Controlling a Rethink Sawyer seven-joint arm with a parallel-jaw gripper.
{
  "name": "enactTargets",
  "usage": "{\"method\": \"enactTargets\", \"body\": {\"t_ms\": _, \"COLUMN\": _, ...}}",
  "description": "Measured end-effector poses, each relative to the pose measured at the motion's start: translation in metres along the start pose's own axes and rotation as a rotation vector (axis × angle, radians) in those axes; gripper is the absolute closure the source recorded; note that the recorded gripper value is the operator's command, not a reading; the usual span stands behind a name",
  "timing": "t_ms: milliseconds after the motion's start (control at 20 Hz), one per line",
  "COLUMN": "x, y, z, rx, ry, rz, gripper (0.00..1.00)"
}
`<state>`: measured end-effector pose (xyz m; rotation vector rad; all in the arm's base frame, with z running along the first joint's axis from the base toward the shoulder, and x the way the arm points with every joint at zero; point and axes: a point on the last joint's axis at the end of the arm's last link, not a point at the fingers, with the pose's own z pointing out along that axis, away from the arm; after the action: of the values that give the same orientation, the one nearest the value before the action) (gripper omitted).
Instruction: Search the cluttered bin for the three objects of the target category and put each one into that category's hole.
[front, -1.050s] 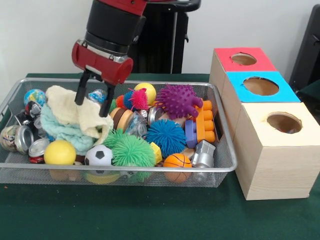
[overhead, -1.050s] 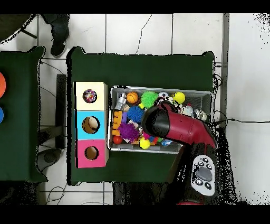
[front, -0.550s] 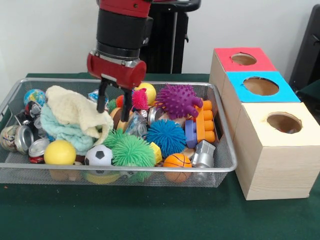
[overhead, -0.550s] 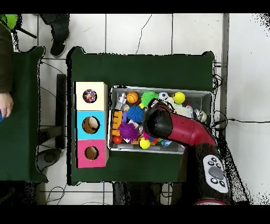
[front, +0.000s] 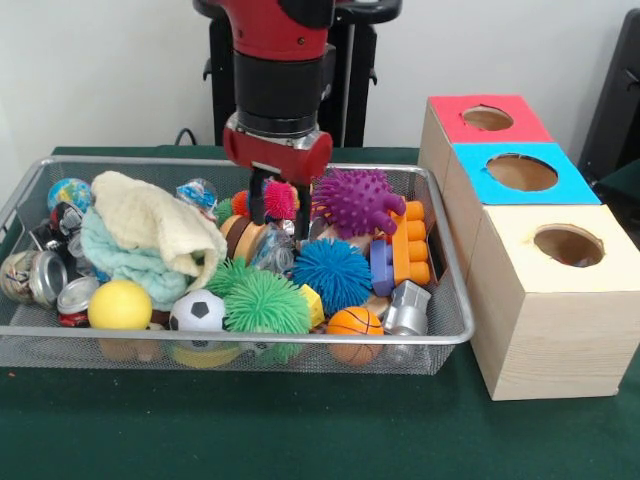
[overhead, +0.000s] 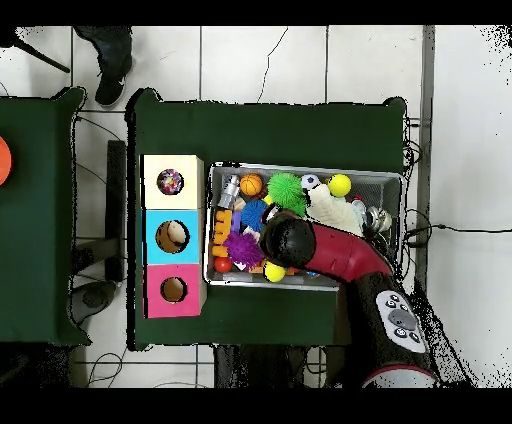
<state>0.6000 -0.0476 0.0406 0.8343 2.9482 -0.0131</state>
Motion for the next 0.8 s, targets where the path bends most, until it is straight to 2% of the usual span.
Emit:
{"method": "enactTargets", "body": {"t_ms": 100, "x": 0.013, "y": 0.001, "z": 0.002, "rx": 0.013, "ry": 0.057, "rz": -0.007, "gripper": 0.0}}
{"method": "enactTargets", "body": {"t_ms": 150, "x": 0.026, "y": 0.003, "z": 0.002, "rx": 0.028, "ry": 0.114, "rz": -0.016, "gripper": 0.0}}
{"method": "enactTargets", "body": {"t_ms": 400, "x": 0.052, "y": 0.012, "z": 0.0, "rx": 0.062, "ry": 0.235, "rz": -0.044, "gripper": 0.0}}
{"method": "enactTargets", "body": {"t_ms": 600, "x": 0.061, "y": 0.015, "z": 0.007, "rx": 0.068, "ry": 0.259, "rz": -0.053, "gripper": 0.0}}
{"method": "enactTargets", "body": {"t_ms": 800, "x": 0.07, "y": 0.012, "z": 0.03, "rx": 0.067, "ry": 0.265, "rz": -0.053, "gripper": 0.0}}
